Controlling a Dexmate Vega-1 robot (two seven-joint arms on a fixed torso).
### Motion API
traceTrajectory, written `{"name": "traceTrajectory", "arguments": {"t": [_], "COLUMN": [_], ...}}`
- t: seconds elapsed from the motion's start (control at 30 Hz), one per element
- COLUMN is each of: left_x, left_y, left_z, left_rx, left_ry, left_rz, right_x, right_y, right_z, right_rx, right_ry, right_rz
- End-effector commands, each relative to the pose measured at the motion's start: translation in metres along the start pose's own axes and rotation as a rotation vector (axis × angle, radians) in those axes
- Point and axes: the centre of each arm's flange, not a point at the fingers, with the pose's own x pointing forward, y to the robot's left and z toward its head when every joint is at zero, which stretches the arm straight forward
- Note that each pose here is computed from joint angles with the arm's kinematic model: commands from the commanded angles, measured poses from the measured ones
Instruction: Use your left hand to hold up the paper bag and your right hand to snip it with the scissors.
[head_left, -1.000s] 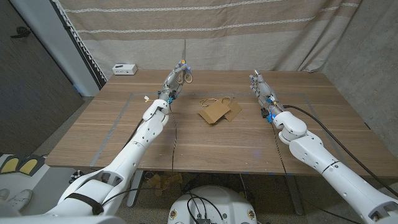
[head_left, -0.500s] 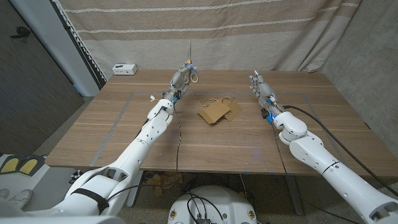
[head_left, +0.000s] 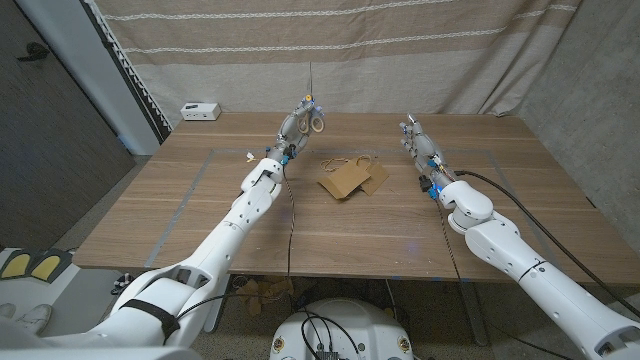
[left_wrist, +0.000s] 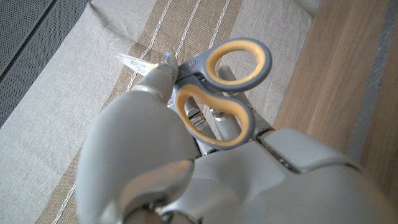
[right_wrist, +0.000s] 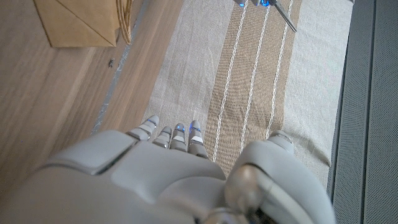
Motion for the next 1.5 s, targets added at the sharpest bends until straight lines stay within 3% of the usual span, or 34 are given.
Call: {"name": "traceTrajectory", "arguments": {"t": [0.03, 0.6, 0.8, 1.5], "left_x": [0.005, 0.014, 0.015, 0.017], "left_y": [-0.008, -0.021, -0.024, -0.029], "left_z": [-0.004, -0.010, -0.013, -0.018], "left_rx": [-0.011, -0.037, -0.048, -0.059], "left_ry": [0.001, -0.005, 0.004, 0.011], "left_rz": [-0.034, -0.094, -0.106, -0.117], "right_x": [-0.001, -0.003, -0.005, -0.007], "right_y": [0.003, 0.014, 0.018, 0.035], "right_z": [0.003, 0.006, 0.009, 0.015], "right_rx": [-0.023, -0.043, -0.048, -0.076], "right_ry": [0.017, 0.031, 0.011, -0.012], "right_rz": [0.019, 0.031, 0.004, 0.009]}}
